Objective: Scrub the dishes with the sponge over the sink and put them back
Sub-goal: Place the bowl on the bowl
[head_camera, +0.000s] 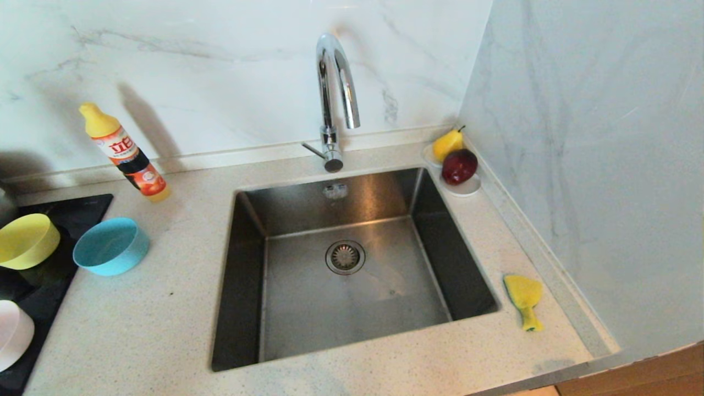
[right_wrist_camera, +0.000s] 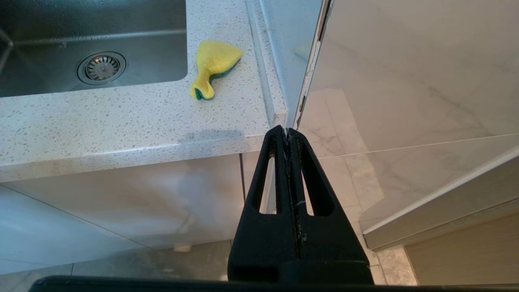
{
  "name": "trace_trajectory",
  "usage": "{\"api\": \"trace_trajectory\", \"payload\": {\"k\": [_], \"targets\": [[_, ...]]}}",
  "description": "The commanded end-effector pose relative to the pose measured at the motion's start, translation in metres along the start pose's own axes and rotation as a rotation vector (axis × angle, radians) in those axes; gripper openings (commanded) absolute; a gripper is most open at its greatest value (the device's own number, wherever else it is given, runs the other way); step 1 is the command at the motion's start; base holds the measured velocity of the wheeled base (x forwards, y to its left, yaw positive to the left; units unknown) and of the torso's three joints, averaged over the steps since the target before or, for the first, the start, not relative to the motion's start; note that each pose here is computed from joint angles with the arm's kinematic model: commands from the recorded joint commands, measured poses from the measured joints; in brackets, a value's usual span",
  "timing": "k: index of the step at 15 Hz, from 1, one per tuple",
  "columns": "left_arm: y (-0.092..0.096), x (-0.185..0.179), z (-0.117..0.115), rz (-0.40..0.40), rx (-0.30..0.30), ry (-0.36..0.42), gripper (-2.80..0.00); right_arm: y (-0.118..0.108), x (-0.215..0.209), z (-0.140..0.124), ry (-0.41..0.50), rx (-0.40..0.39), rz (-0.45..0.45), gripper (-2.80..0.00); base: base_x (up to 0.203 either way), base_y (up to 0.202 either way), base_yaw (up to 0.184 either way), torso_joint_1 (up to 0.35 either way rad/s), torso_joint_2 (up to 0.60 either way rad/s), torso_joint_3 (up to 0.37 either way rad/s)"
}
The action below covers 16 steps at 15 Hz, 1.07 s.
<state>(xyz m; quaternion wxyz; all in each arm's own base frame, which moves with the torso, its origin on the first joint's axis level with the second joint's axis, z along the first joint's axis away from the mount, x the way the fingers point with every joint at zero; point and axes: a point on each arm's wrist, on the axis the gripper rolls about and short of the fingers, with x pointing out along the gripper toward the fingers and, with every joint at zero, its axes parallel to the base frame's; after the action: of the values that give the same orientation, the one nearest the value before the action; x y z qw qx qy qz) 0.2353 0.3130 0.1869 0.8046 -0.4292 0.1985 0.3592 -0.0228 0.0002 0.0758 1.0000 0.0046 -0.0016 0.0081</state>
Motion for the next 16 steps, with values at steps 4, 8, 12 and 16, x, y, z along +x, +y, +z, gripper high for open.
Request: {"api": "trace_trajectory", "payload": {"k": [4, 8, 12, 16], "targets": [[0.013, 0.030, -0.003, 0.022, -0.057, 0.036, 0.00, 0.000, 0.000, 0.000, 0.000, 0.000, 0.001, -2.80, 0.000, 0.000, 0.000, 0.000, 0.00, 0.000], [0.017, 0.038, -0.005, 0.028, -0.065, 0.050, 0.00, 0.000, 0.000, 0.000, -0.001, 0.000, 0.001, -2.80, 0.000, 0.000, 0.000, 0.000, 0.00, 0.000], [0.022, 0.050, -0.008, 0.043, -0.081, 0.072, 0.00, 0.000, 0.000, 0.000, 0.000, 0.000, 0.001, -2.80, 0.000, 0.000, 0.000, 0.000, 0.00, 0.000], [0.016, 0.043, 0.001, 0.019, -0.097, 0.049, 0.00, 0.000, 0.000, 0.000, 0.000, 0.000, -0.001, -2.80, 0.000, 0.000, 0.000, 0.000, 0.00, 0.000]]}}
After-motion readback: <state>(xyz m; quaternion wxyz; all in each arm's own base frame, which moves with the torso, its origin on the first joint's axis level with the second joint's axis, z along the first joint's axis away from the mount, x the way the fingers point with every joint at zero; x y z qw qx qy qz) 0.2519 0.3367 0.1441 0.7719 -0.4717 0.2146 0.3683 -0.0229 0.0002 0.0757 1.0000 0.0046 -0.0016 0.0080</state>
